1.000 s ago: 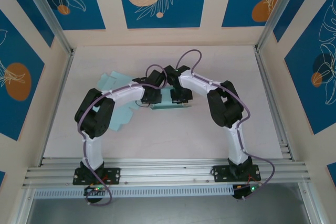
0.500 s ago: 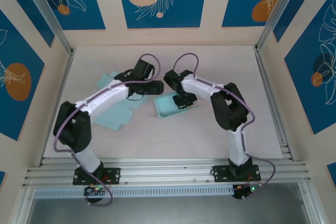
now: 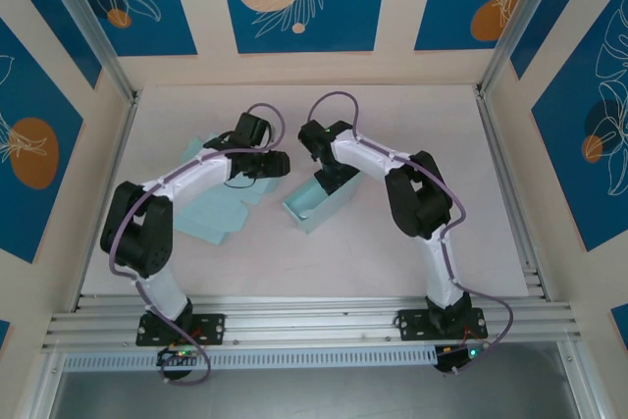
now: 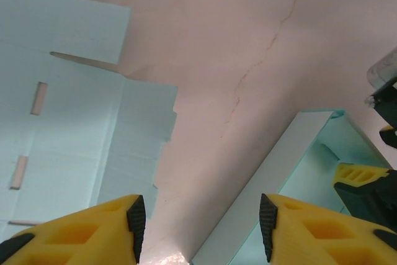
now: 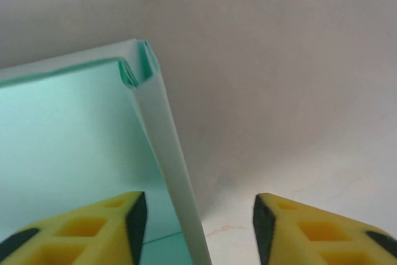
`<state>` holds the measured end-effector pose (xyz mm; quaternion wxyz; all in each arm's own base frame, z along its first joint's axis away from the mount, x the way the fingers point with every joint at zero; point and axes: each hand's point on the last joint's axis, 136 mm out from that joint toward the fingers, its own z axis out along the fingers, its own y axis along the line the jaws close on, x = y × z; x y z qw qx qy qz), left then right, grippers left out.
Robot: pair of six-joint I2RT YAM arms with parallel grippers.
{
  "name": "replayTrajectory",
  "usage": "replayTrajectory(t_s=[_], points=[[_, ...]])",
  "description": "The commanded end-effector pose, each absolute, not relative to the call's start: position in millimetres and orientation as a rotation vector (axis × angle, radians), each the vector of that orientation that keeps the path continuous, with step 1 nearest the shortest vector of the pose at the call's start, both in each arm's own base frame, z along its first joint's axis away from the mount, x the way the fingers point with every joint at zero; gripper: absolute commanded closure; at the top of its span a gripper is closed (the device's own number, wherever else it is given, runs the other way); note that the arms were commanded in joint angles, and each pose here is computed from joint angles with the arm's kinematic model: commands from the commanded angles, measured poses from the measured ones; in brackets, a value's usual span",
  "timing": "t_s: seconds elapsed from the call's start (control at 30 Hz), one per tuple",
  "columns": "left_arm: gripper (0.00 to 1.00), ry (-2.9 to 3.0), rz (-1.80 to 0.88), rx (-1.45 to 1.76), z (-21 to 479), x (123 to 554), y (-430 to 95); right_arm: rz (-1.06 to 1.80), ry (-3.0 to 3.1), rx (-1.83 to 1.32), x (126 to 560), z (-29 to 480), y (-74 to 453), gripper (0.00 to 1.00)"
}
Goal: Fold the paper box
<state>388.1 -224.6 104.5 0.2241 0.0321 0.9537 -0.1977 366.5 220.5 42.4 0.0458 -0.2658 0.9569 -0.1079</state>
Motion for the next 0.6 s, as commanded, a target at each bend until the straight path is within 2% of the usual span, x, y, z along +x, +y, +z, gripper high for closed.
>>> replayTrajectory(t_s=[0.0,0.17,0.3,0.43,0.57], points=[[0.48,2.6,-0.605,0.115,110.5,391.3,-233.0,-0.307,2.92,-0.862,371.7,51.9,226.2,0.41],[0.5,2.604,-0.553,0.11,103.7,386.7,-223.9,-0.253,2.789,-0.851,400.5,106.7,246.1,0.33],[0.57,2.613,-0.456,0.118,94.7,381.5,-209.8,-0.211,2.653,-0.775,415.5,171.2,255.4,0.33],[0.58,2.622,-0.441,0.143,81.5,373.8,-207.2,-0.114,2.556,-0.598,409.6,232.0,247.1,0.33],[0.61,2.629,-0.421,0.163,68.6,367.8,-208.4,-0.034,2.506,-0.351,384.2,269.3,216.5,0.33]])
